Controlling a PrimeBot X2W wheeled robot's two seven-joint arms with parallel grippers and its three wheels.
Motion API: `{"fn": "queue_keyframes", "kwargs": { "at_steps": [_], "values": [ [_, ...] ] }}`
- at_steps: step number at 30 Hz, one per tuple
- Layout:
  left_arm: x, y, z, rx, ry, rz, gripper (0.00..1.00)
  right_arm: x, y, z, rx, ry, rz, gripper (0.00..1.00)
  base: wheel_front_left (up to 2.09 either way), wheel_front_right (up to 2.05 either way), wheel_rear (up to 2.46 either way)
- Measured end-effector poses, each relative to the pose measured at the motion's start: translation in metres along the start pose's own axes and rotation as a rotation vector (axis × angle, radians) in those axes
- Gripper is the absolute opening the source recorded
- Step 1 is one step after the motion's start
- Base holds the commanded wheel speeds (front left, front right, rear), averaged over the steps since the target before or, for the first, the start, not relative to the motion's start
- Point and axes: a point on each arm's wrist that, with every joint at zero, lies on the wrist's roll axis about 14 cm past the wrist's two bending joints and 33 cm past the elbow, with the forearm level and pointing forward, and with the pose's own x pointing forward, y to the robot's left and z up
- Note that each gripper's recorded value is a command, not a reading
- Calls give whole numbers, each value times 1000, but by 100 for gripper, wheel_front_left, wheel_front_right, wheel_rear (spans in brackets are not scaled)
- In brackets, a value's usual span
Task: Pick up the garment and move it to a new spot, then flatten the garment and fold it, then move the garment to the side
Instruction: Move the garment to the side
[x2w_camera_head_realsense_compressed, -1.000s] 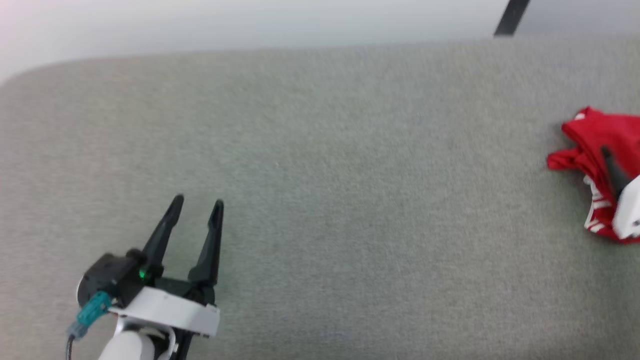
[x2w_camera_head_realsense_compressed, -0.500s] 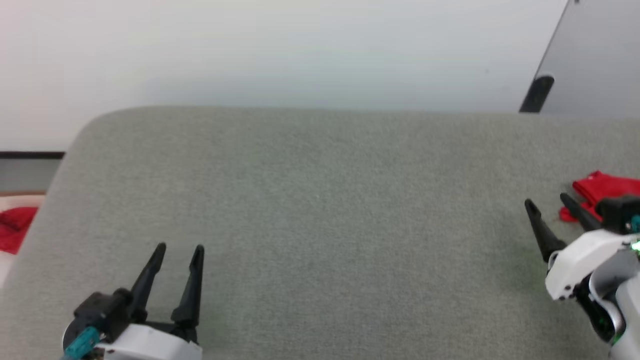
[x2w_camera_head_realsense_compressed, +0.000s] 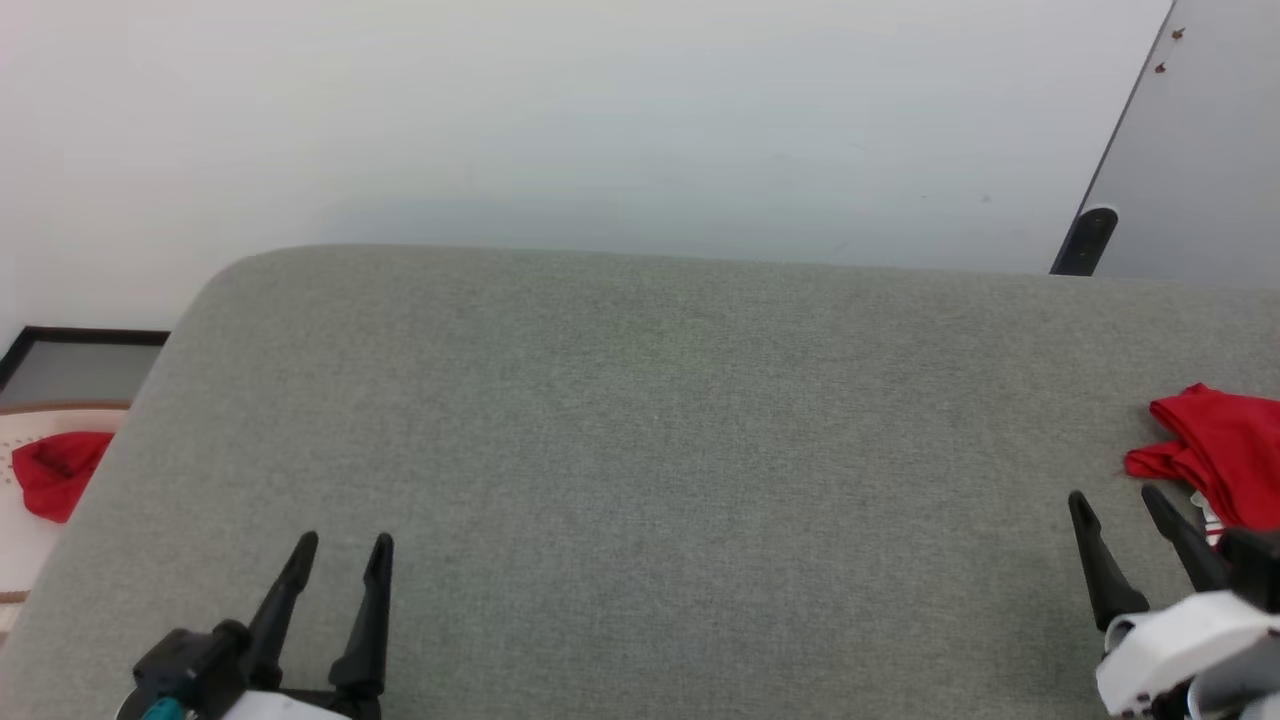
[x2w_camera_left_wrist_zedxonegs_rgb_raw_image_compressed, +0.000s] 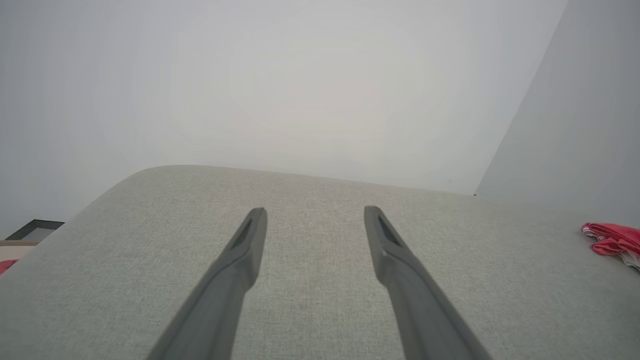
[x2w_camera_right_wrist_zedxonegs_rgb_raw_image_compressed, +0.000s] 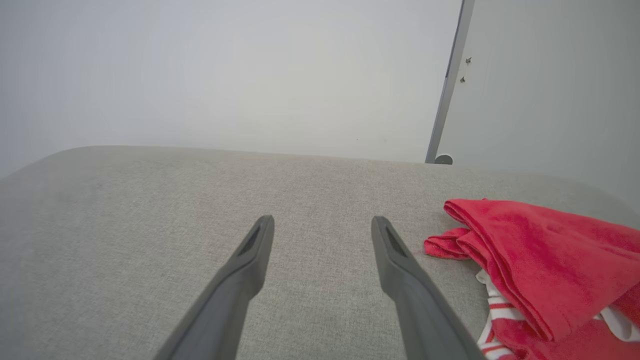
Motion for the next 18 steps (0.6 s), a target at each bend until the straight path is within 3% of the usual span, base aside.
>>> {"fn": "queue_keyframes", "kwargs": {
  "at_steps": [18],
  "values": [
    [-23, 3, -10, -20, 28, 27, 100, -54, -1, 4, 49, -35, -105, 100, 0, 0, 0]
  ]
}}
